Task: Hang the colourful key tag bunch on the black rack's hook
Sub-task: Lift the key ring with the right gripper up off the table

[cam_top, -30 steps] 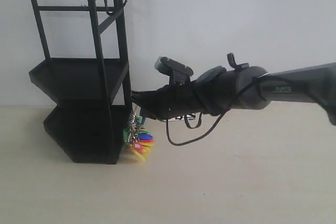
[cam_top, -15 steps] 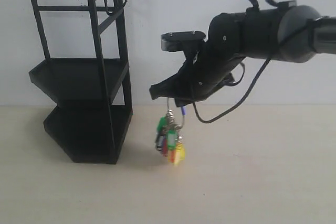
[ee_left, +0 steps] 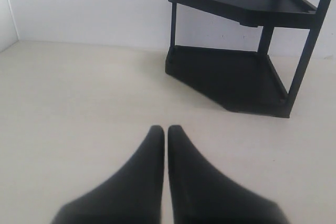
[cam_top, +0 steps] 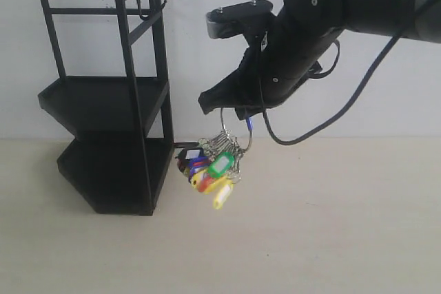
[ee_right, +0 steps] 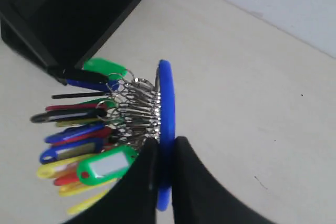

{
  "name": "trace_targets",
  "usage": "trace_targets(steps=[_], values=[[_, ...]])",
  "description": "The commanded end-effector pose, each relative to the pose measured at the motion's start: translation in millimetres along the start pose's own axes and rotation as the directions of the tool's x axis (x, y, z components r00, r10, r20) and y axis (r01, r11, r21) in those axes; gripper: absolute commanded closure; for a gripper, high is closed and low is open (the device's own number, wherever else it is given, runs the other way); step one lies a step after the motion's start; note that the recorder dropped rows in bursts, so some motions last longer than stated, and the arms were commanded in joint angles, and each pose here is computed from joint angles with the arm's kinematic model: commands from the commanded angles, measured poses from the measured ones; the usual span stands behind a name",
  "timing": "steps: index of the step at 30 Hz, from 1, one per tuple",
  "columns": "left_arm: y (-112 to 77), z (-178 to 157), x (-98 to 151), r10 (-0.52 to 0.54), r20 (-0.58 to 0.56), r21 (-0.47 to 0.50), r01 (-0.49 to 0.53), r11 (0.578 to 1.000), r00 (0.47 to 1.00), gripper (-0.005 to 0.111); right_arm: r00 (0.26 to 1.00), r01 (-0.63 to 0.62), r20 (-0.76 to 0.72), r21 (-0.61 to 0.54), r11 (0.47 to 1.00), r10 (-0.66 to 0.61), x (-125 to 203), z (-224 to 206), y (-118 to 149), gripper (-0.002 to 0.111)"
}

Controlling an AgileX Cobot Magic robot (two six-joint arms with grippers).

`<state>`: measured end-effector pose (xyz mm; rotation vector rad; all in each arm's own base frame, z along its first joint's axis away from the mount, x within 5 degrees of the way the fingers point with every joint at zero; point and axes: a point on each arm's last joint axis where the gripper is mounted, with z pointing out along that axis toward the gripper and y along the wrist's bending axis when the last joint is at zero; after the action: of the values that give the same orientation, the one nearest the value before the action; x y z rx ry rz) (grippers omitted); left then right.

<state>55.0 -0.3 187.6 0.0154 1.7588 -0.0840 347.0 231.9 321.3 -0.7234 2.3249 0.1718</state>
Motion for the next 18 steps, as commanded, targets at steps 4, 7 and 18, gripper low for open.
trace_targets(steps=[4,7,18], values=[[-0.6,0.1,-0.9,-0.006,0.002,0.010,0.006,1.000,1.000,0.102,0.993,0.112,0.027,-0.014,0.994,-0.112,-2.9,-8.9,19.1,0.109],[-0.6,0.1,-0.9,-0.006,0.002,0.010,0.006,1.000,1.000,0.102,0.999,-0.015,0.044,0.143,0.990,0.009,-4.7,-15.8,7.8,0.109],[-0.6,0.1,-0.9,-0.006,0.002,0.010,0.006,1.000,1.000,0.102,0.981,0.180,0.062,0.025,0.983,-0.181,-6.2,-22.7,37.8,0.109]])
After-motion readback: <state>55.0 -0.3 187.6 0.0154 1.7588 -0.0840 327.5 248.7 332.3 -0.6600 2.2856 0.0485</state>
